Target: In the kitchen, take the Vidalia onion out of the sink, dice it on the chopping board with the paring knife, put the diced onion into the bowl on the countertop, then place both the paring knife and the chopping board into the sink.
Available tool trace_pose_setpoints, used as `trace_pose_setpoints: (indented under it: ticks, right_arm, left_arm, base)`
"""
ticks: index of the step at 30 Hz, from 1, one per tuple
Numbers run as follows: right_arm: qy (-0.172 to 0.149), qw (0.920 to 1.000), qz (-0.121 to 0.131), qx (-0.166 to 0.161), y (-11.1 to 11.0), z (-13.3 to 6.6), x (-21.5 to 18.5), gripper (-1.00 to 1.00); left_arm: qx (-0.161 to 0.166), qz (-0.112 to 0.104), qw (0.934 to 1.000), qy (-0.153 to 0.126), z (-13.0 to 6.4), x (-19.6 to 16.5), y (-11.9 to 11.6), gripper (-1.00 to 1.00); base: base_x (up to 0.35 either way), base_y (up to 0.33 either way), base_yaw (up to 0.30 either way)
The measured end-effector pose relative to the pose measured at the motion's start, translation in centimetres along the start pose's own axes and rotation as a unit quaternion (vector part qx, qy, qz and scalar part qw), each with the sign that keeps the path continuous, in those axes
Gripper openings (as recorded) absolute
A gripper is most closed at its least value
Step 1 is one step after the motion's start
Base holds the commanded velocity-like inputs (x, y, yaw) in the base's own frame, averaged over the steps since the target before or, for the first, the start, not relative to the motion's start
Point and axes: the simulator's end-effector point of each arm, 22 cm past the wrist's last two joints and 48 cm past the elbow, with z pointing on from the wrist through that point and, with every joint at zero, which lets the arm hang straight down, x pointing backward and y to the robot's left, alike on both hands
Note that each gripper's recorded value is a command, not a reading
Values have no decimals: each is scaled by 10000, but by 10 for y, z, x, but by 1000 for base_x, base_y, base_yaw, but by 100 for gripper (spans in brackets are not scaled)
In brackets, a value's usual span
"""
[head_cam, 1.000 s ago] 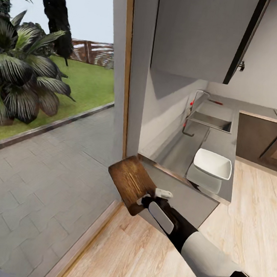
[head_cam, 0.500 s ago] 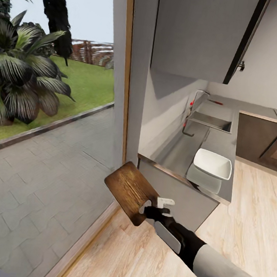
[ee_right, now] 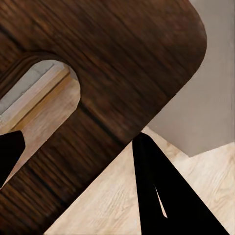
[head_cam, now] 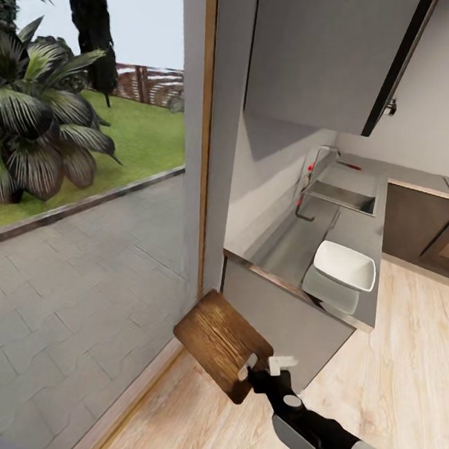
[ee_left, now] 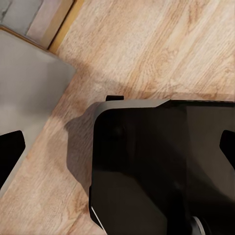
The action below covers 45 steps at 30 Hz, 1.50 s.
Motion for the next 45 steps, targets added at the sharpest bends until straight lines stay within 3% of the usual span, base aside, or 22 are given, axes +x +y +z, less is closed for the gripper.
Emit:
trace_pose_setpoints:
  ticks: [2,10,29,45]
  right_arm:
    - [-53,10000,30,51,-18,2,14,-100]
    - [153,9998,-84,44,-34,2,47,-100]
    - [203,9997,-108,-82,-27,1,54,-100]
    - [200,9997,-125,-104,-26,1,53,-100]
  left_arm:
    - [1,-1,10000,1,0,0,0,100]
    - [4,-1,10000,0,0,0,-1,100]
    - [5,1,10000,9,0,1,-1,100]
    - [5,-1,10000,8,0,1,-1,100]
  base:
    - [0,0,0]
    - [0,-118,0]
    - [-32,-313,2]
    - [-117,-320,230]
